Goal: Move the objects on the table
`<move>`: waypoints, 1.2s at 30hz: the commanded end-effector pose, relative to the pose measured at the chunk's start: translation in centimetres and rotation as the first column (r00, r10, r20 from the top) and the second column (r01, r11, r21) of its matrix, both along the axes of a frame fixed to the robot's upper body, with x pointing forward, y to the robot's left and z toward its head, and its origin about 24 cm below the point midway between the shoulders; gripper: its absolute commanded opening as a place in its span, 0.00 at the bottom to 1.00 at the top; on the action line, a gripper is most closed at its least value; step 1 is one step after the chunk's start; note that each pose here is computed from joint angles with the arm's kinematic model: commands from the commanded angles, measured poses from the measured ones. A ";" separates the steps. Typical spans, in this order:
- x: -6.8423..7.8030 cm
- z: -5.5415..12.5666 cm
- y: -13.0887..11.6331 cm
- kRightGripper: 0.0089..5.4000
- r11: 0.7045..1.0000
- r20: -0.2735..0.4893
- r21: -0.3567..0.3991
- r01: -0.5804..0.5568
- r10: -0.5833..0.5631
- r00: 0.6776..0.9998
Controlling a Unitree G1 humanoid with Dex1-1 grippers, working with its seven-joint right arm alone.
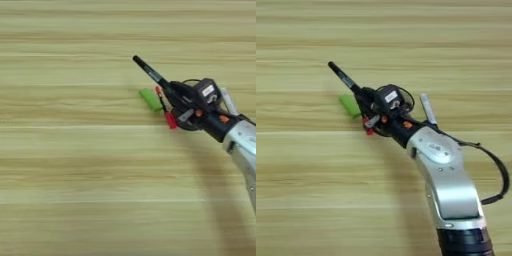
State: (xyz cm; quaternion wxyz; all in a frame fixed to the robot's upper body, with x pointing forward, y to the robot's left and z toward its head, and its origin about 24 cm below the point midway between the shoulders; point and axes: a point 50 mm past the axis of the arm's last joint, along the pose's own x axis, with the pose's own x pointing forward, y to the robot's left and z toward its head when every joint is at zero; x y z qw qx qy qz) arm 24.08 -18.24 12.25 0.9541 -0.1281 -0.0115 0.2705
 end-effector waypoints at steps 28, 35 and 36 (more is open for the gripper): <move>-4.0 4.4 -8.7 0.20 0.976 -0.097 -0.123 0.182 -0.194 0.976; -3.7 4.1 -8.6 0.20 0.977 -0.118 -0.126 0.169 -0.184 0.976; -3.7 4.0 -8.5 0.20 0.978 -0.125 -0.131 0.162 -0.178 0.976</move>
